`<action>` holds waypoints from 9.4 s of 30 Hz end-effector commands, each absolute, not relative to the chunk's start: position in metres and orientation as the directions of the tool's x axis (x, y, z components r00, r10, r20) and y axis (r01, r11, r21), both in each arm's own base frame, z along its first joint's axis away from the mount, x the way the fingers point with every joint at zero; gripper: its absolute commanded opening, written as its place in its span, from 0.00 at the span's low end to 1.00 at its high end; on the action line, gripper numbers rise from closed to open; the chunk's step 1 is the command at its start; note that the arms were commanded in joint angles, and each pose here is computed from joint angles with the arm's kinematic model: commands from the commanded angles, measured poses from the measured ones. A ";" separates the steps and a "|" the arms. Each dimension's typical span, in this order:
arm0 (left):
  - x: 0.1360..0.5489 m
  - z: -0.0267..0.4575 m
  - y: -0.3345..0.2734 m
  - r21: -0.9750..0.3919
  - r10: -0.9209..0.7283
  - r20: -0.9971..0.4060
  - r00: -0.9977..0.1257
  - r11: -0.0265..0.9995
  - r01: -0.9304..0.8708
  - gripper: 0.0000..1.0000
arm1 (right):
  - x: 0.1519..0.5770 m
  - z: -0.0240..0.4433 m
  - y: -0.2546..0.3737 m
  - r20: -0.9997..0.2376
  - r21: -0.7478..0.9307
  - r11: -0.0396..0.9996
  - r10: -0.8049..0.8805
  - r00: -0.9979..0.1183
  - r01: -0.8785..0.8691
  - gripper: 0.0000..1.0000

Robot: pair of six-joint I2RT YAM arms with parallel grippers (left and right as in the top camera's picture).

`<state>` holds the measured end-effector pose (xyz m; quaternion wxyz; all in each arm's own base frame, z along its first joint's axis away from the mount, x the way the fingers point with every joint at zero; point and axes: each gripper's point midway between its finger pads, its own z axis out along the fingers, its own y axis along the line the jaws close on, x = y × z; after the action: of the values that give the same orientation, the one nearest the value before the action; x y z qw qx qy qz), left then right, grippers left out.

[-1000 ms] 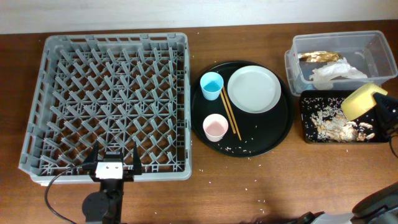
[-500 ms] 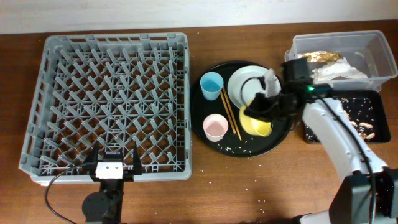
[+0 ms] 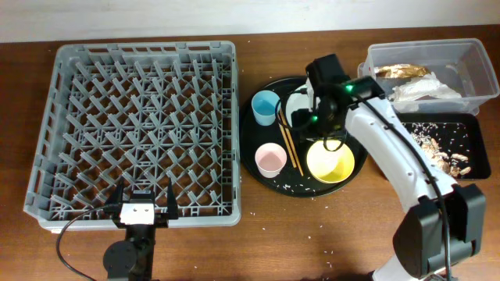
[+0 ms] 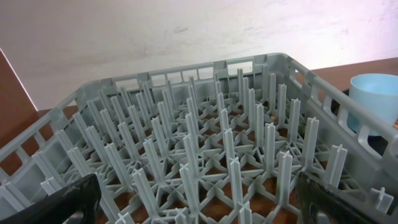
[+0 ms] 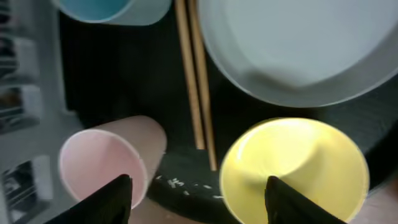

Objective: Sort waste into correct bins and load items into the dishwasher rack
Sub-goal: 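Grasp the pink cup with the right gripper, then pass the pink cup from right gripper to left gripper over the rack, then lower the pink cup into the rack with left gripper and release, then grasp the light-blue cup with right gripper and move it toward left, then take the light-blue cup from the right gripper with left gripper, then place the light-blue cup in the rack with left gripper, then grasp the yellow bowl with the left gripper and lift it, then stand the yellow bowl upright in the rack's back row, left gripper, then grasp the white plate edge with the left gripper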

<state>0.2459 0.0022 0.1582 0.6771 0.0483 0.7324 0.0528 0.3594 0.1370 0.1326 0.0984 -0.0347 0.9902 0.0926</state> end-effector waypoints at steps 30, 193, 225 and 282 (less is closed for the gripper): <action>0.276 0.293 -0.173 -0.945 -0.346 -0.327 -0.880 0.091 0.315 0.99 | 0.354 0.265 0.226 -0.528 0.604 0.681 -0.048 -0.848 -0.415 0.04; 0.369 0.067 -0.395 -0.336 0.285 -0.322 -0.903 0.857 0.390 0.77 | 0.374 0.208 -0.055 -0.270 0.205 0.871 0.489 -0.829 0.447 0.84; 0.552 0.176 -0.067 0.807 0.356 -0.531 -0.769 0.489 -0.331 0.00 | 0.374 0.205 -0.057 -0.264 0.204 0.869 0.493 -0.829 0.452 0.98; 0.496 0.007 -0.381 -0.238 0.198 -0.485 -0.852 0.907 0.346 0.36 | 0.374 0.205 -0.057 -0.264 0.204 0.869 0.493 -0.829 0.452 0.99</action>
<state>0.4991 -0.3788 0.0200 0.2428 0.1455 0.9459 -0.1584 0.3762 -0.0554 0.1972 0.1446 0.2446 0.9564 0.0681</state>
